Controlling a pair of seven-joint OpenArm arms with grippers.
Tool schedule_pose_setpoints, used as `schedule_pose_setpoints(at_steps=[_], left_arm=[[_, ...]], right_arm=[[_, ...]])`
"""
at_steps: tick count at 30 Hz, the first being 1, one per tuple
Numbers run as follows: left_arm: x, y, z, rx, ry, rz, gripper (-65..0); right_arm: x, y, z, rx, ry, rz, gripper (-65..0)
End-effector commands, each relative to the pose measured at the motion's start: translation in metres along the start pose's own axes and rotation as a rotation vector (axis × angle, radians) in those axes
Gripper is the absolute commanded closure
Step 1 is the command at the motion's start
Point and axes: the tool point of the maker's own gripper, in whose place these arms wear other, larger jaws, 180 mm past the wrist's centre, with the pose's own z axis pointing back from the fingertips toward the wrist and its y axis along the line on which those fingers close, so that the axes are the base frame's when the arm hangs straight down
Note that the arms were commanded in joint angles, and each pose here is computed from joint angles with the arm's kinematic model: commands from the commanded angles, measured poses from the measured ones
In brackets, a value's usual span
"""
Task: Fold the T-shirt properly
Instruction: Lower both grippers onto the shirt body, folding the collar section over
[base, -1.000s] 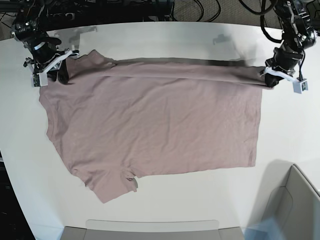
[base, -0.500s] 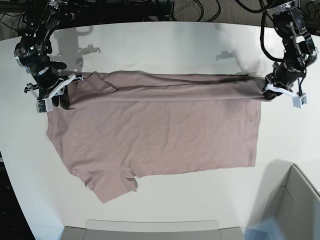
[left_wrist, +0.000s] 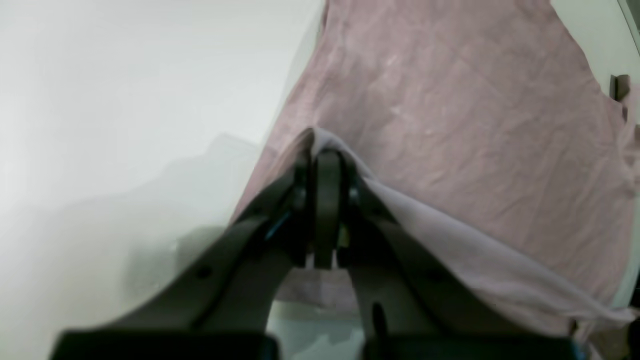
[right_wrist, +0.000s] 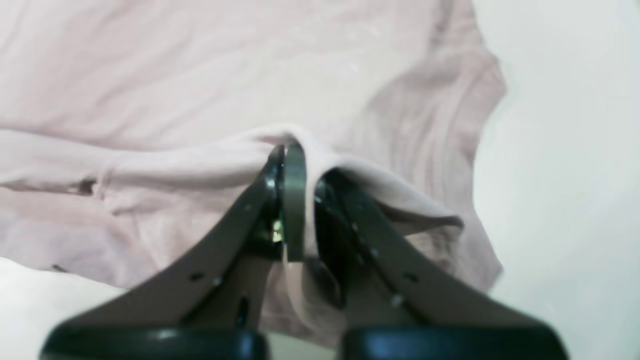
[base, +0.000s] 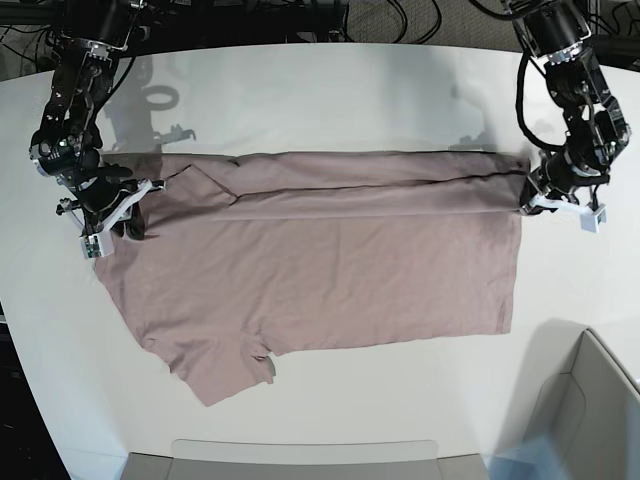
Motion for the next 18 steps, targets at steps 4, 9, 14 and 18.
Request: schedule_pose_setpoints(at_steps=[4, 9, 14, 18], left_arm=[[0.028, -0.011, -0.002, -0.031, -0.059, 0.003, 0.0], [0.031, -0.011, -0.010, -0.038, -0.052, 0.034, 0.0], [0.032, -0.010, -0.018, -0.043, -0.040, 0.063, 0.0], [0.037, -0.013, -0.019, -0.048, -0.050, 0.062, 0.0]], right_arm=[[0.024, -0.006, -0.007, 0.004, -0.053, 0.004, 0.0], [0.031, -0.010, -0.020, 0.013, -0.052, -0.025, 0.0], [0.037, -0.016, -0.030, 0.016, -0.051, -0.050, 0.0], [0.044, -0.020, -0.035, 0.017, -0.057, -0.064, 0.0]])
